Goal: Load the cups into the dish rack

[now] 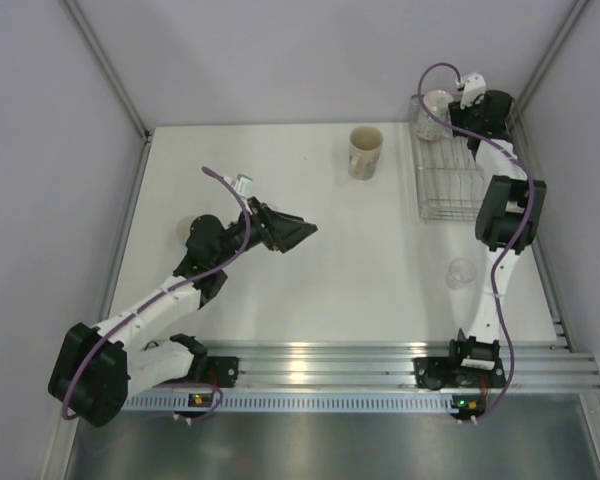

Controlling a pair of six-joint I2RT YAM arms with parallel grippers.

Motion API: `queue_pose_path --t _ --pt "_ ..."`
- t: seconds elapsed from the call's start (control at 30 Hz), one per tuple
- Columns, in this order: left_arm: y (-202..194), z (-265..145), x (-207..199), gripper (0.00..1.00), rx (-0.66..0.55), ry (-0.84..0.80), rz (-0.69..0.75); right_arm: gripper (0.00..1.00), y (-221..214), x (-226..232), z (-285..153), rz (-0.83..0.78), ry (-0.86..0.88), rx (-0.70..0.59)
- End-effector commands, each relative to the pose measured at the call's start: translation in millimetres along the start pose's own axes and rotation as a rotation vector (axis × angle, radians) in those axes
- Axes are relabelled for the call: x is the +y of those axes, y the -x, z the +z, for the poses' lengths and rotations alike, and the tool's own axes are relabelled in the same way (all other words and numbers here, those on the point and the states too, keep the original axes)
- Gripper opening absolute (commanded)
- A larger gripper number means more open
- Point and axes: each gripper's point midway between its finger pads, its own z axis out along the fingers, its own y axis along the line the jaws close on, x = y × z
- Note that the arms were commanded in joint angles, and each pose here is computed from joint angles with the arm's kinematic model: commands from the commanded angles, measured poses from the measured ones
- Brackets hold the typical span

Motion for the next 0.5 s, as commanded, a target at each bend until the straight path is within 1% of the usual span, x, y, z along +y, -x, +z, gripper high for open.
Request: queue_pose_path --t 0.0,0.07,0.13,0.17,0.27,0.3,0.33,0.37,0.4,0.43,0.47 --pt "21 5 -22 0.98 -0.062 -0.071 0.057 0.52 67 -29 -28 0.0 -0.068 -0.15" --pt "20 5 -24 0.98 -0.064 -0.075 0.063 0.52 77 -25 -36 0.02 -0.047 -0.172" --pt "19 4 -24 0.98 -0.062 -0.075 0.066 0.53 73 -14 -41 0.046 -0.006 -0.166" --pt "20 5 -22 0.98 -0.066 -0.068 0.078 0.53 81 -15 -48 0.055 -0.006 -0.173" --pt "25 9 -10 0.98 -0.046 0.023 0.103 0.54 84 -10 -62 0.093 0.022 -0.14" --pt "21 8 -1 0.98 -0.017 0.074 0.083 0.54 82 -8 -66 0.11 0.027 -0.124" --pt "30 11 -2 0.98 -0.032 0.102 0.087 0.54 81 -7 -71 0.143 0.029 -0.11" --pt "32 11 0 0.98 -0.033 0.121 0.084 0.54 88 -7 -82 0.157 0.027 -0.109" --pt "27 8 6 0.98 -0.007 0.157 0.063 0.54 83 -4 -86 0.173 0.032 -0.09" --pt "34 10 4 0.98 -0.015 0.168 0.069 0.54 85 -4 -93 0.204 0.023 -0.08" --pt "34 9 7 0.98 -0.006 0.195 0.081 0.53 97 -9 -105 0.225 0.006 -0.099"
